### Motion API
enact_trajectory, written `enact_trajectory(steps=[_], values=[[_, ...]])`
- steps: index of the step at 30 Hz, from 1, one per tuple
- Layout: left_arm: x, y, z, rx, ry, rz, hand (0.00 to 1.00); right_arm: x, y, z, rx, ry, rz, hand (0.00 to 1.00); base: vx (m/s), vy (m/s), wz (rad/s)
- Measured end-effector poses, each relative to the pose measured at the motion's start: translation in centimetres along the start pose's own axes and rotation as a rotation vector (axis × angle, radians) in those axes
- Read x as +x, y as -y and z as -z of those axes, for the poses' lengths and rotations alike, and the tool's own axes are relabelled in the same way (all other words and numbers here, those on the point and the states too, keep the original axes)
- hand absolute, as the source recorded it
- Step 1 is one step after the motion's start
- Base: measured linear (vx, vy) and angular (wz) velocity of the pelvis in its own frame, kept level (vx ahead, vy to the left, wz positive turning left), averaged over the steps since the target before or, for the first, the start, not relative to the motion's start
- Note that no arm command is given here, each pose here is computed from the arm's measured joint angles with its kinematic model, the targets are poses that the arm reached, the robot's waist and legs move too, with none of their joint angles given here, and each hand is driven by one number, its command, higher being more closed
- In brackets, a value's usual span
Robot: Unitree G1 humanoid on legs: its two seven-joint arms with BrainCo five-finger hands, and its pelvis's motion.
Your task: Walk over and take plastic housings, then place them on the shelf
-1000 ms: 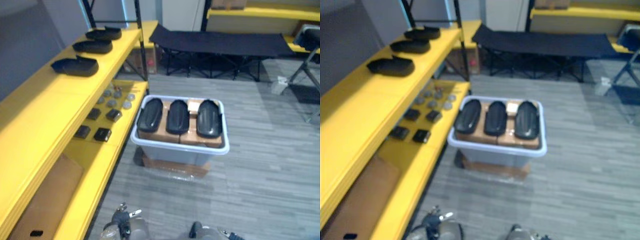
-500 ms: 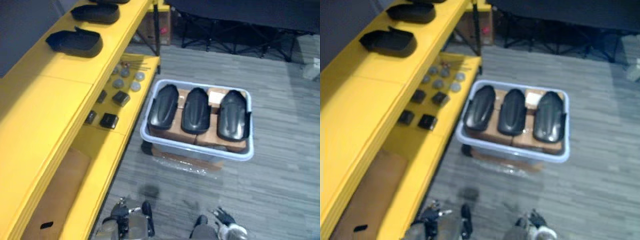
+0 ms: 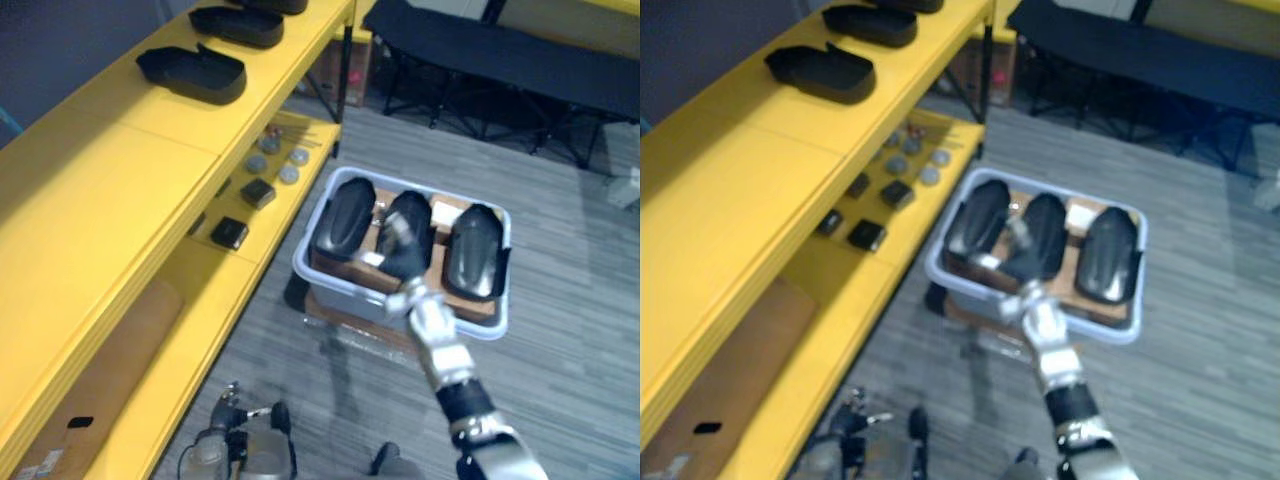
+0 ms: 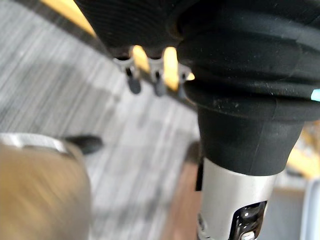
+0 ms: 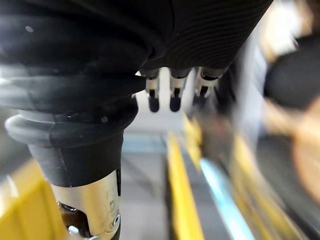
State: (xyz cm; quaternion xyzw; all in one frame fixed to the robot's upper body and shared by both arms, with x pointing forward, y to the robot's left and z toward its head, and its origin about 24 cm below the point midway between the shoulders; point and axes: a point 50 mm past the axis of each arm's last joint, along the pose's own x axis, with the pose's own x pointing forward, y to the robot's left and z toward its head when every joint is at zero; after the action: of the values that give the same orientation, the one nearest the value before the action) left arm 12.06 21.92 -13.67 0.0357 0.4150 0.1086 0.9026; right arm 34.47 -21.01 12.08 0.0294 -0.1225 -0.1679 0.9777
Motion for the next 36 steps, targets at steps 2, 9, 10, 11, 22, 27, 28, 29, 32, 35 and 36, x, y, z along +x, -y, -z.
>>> enact_trajectory(steps=[2, 9, 10, 11, 22, 27, 28, 29, 32, 35, 36], values=[[-0.5, -0.2, 1.1, -0.02, -0.03, -0.013, 0.0, 2.0, 3.8, -0.8, -0.048, -0.025, 0.175, 0.0, -0.06, 0.012, 0.16], [0.1, -0.2, -1.0, -0.121, 0.062, -0.086, 0.0, 6.1, 11.4, -5.5, -0.072, -0.005, 0.51, 0.0, -0.16, -0.002, 0.12], [-0.1, -0.3, -0.6, -0.162, 0.065, -0.109, 0.0, 6.6, 14.0, -7.4, -0.056, 0.008, 0.599, 0.0, -0.02, -0.004, 0.03], [-0.1, -0.3, -0.6, -0.162, 0.065, -0.109, 0.0, 6.6, 14.0, -7.4, -0.056, 0.008, 0.599, 0.0, 0.0, 0.0, 0.0], [-0.1, -0.6, -2.4, -0.227, 0.143, -0.118, 0.0, 1.8, 15.2, -1.4, 0.006, -0.064, 0.535, 0.0, 0.02, 0.02, 0.07], [-0.4, -1.1, -2.8, -0.316, 0.169, -0.143, 0.0, 0.6, 15.6, 0.0, -0.02, -0.094, 0.549, 0.0, 0.01, 0.038, 0.21], [-0.4, -1.2, -3.0, -0.353, 0.168, -0.154, 0.0, 0.9, 16.0, -0.6, -0.034, -0.079, 0.585, 0.0, -0.03, 0.053, 0.2], [-0.3, -1.2, -3.0, -0.359, 0.165, -0.155, 0.0, 1.2, 16.2, -0.9, -0.034, -0.076, 0.606, 0.0, -0.04, 0.051, 0.16], [-0.3, -1.1, -2.4, -0.35, 0.135, -0.153, 0.0, 2.5, 18.0, -2.5, -0.031, -0.078, 0.749, 0.0, -0.05, 0.044, 0.11], [-0.5, -0.8, -1.0, -0.338, 0.072, -0.147, 0.0, 3.0, 19.9, -4.7, -0.055, -0.049, 0.851, 0.0, -0.01, 0.01, 0.01], [-0.6, -0.4, -0.6, -0.321, 0.054, -0.131, 0.0, 3.2, 20.7, -5.8, -0.064, -0.036, 0.88, 0.0, 0.01, 0.016, -0.04]])
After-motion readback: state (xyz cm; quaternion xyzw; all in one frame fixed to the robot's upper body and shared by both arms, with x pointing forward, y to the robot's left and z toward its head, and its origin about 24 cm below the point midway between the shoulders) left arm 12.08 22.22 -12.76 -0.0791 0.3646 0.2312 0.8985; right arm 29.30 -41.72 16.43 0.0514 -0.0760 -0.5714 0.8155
